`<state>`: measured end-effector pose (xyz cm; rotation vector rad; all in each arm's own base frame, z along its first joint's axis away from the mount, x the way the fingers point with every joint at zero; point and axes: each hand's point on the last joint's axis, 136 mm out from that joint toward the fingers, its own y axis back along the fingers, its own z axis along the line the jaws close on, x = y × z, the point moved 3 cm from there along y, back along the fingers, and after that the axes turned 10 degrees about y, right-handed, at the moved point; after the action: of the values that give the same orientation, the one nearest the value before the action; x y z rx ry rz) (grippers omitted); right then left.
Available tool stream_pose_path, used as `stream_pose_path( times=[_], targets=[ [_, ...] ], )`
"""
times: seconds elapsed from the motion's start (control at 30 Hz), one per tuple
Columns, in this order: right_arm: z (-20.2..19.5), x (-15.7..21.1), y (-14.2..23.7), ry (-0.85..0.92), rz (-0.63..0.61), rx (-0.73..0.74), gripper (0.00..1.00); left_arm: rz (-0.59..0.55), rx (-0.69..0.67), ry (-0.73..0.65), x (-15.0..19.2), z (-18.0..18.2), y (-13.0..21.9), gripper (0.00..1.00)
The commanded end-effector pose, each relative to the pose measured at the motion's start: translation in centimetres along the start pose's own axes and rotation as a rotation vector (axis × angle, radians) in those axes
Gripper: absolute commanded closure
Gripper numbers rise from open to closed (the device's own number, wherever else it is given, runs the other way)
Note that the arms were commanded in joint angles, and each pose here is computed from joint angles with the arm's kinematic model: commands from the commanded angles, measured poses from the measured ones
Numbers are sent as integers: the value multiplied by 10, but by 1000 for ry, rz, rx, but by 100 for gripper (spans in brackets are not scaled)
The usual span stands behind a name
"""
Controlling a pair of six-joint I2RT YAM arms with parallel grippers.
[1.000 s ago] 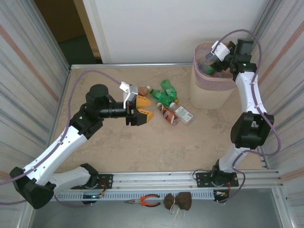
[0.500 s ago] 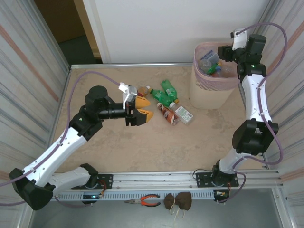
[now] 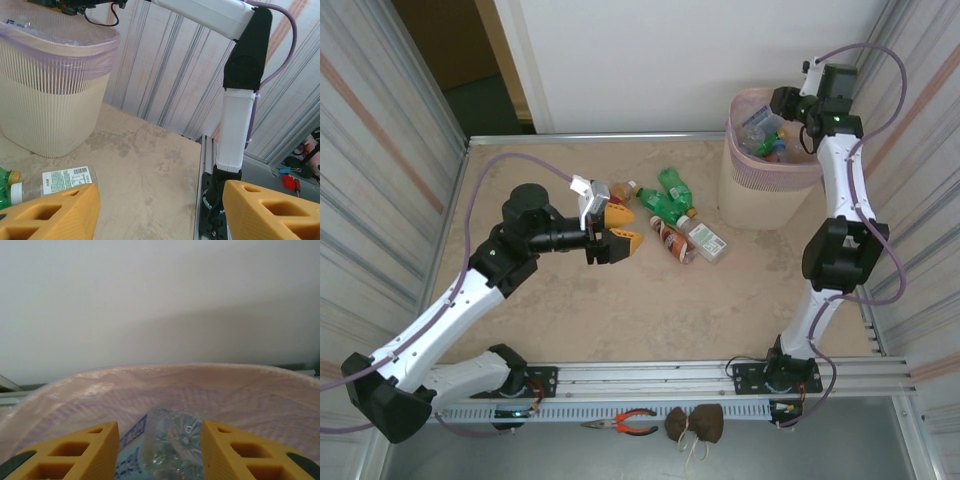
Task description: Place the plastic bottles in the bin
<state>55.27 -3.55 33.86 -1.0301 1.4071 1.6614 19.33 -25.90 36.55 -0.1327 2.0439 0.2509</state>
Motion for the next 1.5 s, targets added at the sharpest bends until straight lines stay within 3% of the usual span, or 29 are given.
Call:
stream_pose_path(
  times=[0.0, 0.1, 0.27, 0.57, 0.87, 1.1, 1.47],
  targets=[
    [4, 33, -23, -28, 116, -26, 56, -29, -16, -19, -2, 1, 5, 34],
    [22, 67, -38, -2, 230, -126, 56, -28, -24, -9, 0, 4, 4, 34],
    [40, 111, -44, 42, 384, -172, 57, -19, -14, 1, 2, 6, 1, 33],
    [45, 117, -27, 79, 475, -131, 53, -14, -19, 15, 9, 9, 1, 34],
    [50, 46, 36, 83, 278, -62, 40, 0, -85, 12, 12, 19, 3, 33],
    [62, 30, 80, 80, 188, -70, 38, 93, -288, 31, 22, 48, 7, 33],
    [85, 34, 151, 35, 75, -105, 38, 265, -539, 90, 45, 102, 12, 28]
  ],
)
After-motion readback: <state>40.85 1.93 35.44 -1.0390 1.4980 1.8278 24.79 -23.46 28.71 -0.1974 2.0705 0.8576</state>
